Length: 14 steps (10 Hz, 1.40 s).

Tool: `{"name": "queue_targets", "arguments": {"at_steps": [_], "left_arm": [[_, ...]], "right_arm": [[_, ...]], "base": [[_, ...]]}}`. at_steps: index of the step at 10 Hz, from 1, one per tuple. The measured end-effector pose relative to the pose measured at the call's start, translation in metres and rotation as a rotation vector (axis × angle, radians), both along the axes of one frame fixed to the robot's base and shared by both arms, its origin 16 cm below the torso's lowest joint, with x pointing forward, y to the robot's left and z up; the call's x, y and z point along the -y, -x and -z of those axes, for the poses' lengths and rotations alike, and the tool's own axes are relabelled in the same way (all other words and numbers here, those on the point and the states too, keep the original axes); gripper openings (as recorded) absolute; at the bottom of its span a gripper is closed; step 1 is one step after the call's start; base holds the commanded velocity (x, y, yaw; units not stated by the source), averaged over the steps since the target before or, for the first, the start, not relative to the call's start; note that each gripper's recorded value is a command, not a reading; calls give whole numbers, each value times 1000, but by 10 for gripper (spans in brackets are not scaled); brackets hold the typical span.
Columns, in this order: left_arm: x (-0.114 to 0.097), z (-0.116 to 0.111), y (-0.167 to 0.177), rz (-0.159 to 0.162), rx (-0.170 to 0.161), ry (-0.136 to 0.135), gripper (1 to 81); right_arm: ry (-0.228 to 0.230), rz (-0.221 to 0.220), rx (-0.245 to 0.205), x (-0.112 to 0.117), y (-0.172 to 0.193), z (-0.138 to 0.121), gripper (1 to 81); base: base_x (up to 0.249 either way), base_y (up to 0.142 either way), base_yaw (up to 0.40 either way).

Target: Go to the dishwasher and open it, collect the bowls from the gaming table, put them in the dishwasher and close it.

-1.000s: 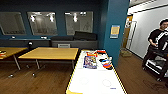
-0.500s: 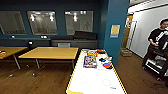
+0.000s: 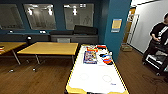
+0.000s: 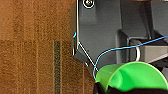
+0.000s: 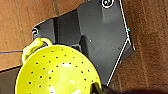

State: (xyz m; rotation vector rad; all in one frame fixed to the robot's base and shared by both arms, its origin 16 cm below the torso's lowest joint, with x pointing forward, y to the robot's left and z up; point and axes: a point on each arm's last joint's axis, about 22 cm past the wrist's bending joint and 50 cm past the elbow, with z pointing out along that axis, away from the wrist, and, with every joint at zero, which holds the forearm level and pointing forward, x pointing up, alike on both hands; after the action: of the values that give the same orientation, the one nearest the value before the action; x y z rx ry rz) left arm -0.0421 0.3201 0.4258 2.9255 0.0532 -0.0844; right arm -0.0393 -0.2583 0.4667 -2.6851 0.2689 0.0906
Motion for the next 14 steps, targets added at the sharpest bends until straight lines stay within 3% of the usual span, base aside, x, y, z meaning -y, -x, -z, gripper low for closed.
{"name": "queue_targets", "arguments": {"at_steps": [6, 8, 14], "left_arm": [[5, 0, -12, -1, 16, 6, 10], [5, 0, 2, 0, -2, 6, 10], [4, 0, 2, 1, -2, 5, 10]], "right_arm": [[5, 1, 15, 0, -12, 2, 10], [-1, -2, 3, -5, -1, 2, 10], [2, -10, 4, -4, 0, 3, 10]], "base": [[-41, 0, 0], [-104, 0, 0], [-127, 0, 0]]}}
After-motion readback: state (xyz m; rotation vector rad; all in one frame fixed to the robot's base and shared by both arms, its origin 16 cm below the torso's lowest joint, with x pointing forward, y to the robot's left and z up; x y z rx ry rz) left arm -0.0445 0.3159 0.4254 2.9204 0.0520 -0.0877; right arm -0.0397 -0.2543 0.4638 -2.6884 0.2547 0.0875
